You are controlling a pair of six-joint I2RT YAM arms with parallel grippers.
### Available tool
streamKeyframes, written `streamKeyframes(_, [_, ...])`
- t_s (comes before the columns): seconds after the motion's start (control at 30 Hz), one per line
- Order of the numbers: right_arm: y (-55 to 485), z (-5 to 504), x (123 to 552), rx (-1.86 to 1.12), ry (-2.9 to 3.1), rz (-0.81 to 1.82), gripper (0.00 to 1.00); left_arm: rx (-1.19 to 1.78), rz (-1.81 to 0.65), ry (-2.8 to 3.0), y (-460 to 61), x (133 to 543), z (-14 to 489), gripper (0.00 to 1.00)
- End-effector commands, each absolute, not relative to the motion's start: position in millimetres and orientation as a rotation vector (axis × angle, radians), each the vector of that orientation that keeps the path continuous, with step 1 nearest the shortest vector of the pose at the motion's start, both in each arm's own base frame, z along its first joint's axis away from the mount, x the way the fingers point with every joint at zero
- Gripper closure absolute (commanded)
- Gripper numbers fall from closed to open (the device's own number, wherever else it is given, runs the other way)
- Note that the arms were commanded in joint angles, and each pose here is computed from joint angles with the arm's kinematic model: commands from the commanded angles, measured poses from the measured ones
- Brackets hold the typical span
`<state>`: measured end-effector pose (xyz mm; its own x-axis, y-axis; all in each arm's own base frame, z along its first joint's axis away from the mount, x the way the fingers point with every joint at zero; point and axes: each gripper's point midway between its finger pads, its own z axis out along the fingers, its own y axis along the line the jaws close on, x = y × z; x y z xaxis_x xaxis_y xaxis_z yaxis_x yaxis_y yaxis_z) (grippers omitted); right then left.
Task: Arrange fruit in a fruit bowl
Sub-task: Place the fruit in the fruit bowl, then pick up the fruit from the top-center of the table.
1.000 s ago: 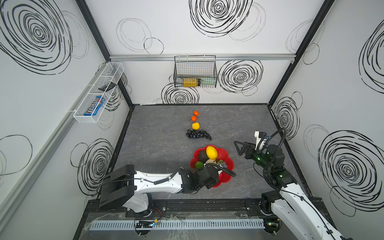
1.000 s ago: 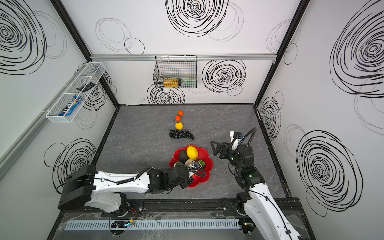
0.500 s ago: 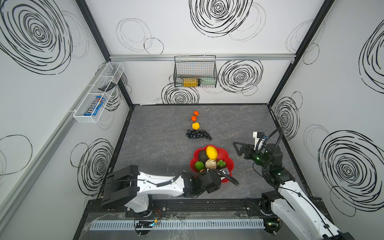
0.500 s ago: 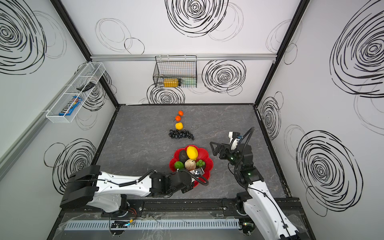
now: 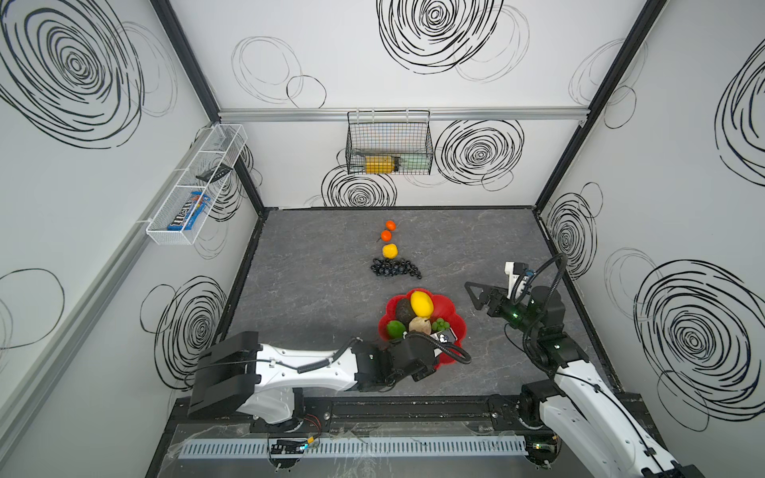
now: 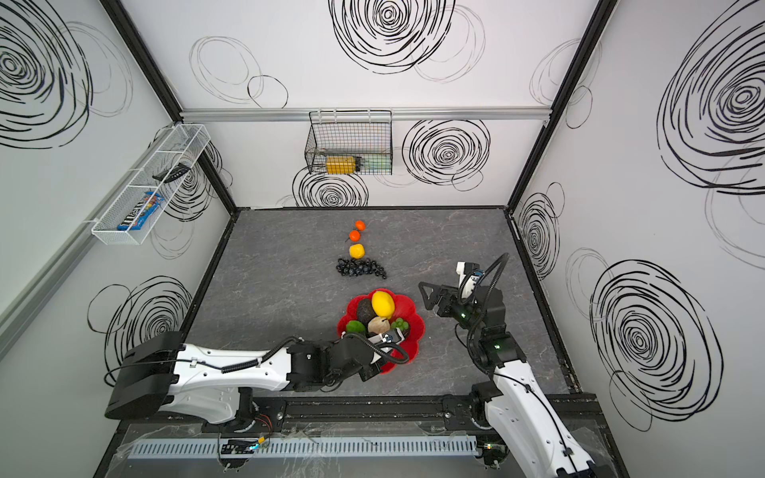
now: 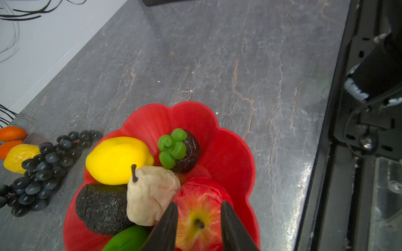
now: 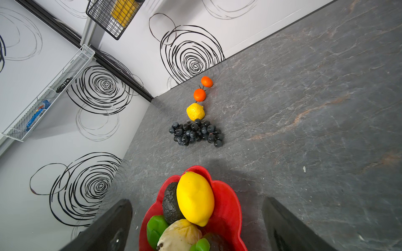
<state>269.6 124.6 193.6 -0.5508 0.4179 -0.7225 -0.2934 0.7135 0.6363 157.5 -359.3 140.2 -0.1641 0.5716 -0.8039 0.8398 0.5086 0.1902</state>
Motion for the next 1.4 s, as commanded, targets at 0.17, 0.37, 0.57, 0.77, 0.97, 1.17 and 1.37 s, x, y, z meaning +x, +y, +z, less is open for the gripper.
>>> streamKeyframes(0.17, [124.8,210.9,270.6,0.084,1.905,0.933,0.03,0.774,-0.642,1.792,-326.6,208.9,215.7,0.53])
streamKeyframes(0.37, [123.4,213.9,271.8,0.096,1.898,0.931,0.03,0.39,-0.694,1.877,-266.4,284.9,223.5,0.5])
streamKeyframes(0.57, [125.5,212.2,273.0,0.103,1.906,0.949,0.03,0.085,-0.666,1.992,-222.8,348.0,197.3,0.48])
streamKeyframes(0.77, [127.4,206.6,273.2,0.105,1.925,0.962,0.03,0.018,-0.526,2.105,-213.1,403.8,174.5,0.41])
streamKeyframes(0.97, [128.8,201.7,272.0,0.107,1.937,0.973,0.03,-0.001,-0.397,2.223,-219.3,454.1,147.7,0.35])
streamKeyframes(1.17, [129.5,199.8,269.8,0.1,1.94,0.98,0.03,0.048,-0.251,2.314,-229.1,494.5,124.9,0.3])
streamKeyframes(1.37, [130.6,196.6,267.5,0.096,1.948,0.989,0.03,0.078,-0.118,2.388,-228.7,512.4,103.1,0.21])
